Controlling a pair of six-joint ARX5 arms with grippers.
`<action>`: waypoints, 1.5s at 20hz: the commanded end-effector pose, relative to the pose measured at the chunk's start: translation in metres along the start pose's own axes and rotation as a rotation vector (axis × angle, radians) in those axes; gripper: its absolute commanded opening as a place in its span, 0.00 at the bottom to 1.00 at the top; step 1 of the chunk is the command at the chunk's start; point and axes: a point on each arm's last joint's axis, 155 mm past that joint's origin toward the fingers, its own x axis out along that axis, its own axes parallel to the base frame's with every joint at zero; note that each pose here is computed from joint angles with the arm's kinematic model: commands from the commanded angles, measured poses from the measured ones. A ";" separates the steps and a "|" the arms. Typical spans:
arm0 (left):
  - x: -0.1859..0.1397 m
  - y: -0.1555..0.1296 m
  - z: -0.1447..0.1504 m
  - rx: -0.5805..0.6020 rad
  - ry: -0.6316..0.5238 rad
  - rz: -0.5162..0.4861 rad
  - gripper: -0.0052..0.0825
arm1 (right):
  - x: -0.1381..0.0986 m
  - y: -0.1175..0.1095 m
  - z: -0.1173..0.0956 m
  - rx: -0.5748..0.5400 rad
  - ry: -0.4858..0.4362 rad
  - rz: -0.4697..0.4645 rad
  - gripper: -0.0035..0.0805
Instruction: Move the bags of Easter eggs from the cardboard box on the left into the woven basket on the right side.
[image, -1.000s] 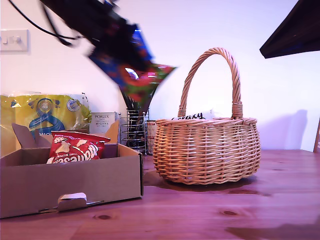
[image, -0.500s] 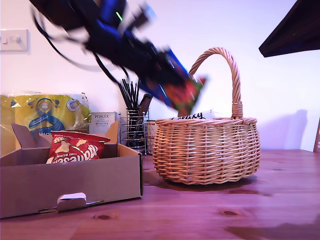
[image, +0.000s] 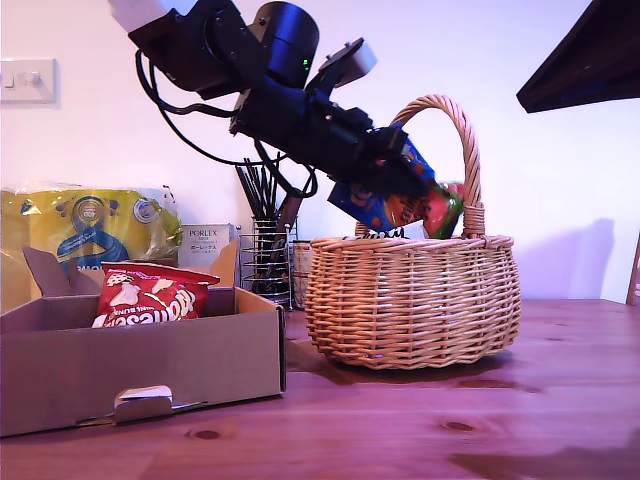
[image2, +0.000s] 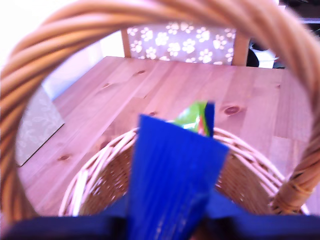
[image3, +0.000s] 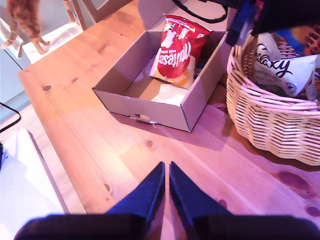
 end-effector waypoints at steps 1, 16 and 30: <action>0.002 0.001 0.008 0.024 -0.016 0.020 0.64 | -0.002 0.003 0.007 -0.012 -0.016 0.009 0.03; -0.098 0.007 -0.034 -0.054 0.389 0.048 0.24 | -0.002 0.004 0.008 -0.013 -0.018 0.013 0.03; -0.220 0.059 -0.100 -0.167 0.677 0.137 0.04 | -0.002 0.002 0.018 -0.039 -0.055 0.001 0.03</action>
